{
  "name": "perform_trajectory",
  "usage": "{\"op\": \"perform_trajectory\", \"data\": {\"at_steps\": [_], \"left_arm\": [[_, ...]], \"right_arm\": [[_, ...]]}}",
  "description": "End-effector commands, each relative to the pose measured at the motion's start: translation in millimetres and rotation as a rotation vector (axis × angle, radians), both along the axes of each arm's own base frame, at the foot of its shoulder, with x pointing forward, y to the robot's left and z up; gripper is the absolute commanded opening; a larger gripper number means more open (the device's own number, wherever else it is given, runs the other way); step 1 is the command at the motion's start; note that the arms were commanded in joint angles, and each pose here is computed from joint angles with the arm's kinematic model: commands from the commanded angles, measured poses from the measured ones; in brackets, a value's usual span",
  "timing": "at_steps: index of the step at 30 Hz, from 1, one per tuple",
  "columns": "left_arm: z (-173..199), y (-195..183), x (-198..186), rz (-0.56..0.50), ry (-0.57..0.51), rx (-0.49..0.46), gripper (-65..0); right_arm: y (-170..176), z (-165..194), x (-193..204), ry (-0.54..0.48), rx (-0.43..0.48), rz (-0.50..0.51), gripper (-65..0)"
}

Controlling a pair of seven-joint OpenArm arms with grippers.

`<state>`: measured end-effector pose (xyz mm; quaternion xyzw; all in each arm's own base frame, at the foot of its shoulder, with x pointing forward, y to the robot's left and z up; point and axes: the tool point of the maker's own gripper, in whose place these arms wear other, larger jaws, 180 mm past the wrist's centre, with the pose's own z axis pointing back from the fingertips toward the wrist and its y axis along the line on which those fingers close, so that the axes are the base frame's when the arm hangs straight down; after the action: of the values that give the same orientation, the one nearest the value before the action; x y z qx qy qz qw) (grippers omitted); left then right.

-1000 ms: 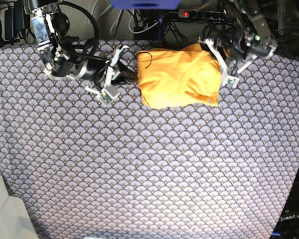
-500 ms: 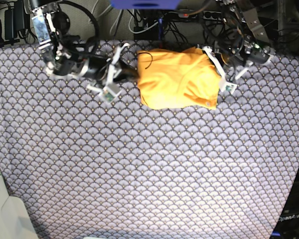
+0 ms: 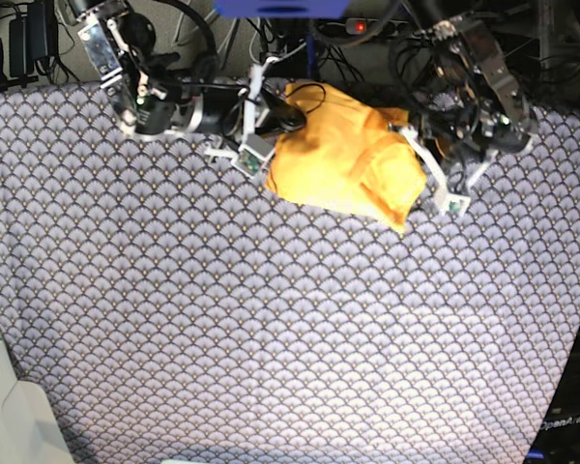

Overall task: Fold the T-shirt properly
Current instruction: 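Squeeze the bundle sides inward with both grippers, then release, then grasp the bundle with both grippers and rotate it upright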

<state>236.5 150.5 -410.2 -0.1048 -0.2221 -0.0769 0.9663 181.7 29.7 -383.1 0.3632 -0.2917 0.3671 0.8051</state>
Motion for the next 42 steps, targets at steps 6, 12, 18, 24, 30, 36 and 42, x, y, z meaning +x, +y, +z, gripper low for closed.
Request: {"op": "perform_trajectory", "data": {"at_steps": [6, 12, 18, 24, 30, 36, 42], "left_arm": [[39.7, -0.5, 54.0, 0.002, -0.157, -0.006, -65.0], [55.3, 17.3, 67.9, 0.054, -0.174, 0.012, -65.0], [33.4, 42.5, 33.8, 0.15, -0.098, 0.018, -65.0], [9.9, 47.2, -16.5, 0.154, 0.008, 0.051, -65.0], [4.8, 47.3, -29.4, 0.151, 0.035, 0.058, -65.0], [-16.9, 35.1, -31.1, 0.144, 0.094, -0.012, -65.0], [-39.0, 10.2, -23.6, 0.142, 0.111, -0.15, -65.0]], "right_arm": [[-10.0, 5.4, 3.3, -0.022, 0.003, 0.004, -65.0], [-38.0, -0.1, 6.7, -0.043, -0.075, 0.02, -65.0], [-69.4, 13.5, 45.9, -0.123, -0.117, -0.059, -65.0], [-81.8, 29.2, 91.2, -0.201, -0.134, -0.1, -65.0], [-69.4, 20.1, 122.2, -0.184, -0.132, -0.077, -65.0], [-46.5, 9.6, 126.2, -0.14, -0.099, -0.055, -65.0], [-26.3, 2.9, 112.8, -0.118, -0.089, 0.002, -65.0]]}}
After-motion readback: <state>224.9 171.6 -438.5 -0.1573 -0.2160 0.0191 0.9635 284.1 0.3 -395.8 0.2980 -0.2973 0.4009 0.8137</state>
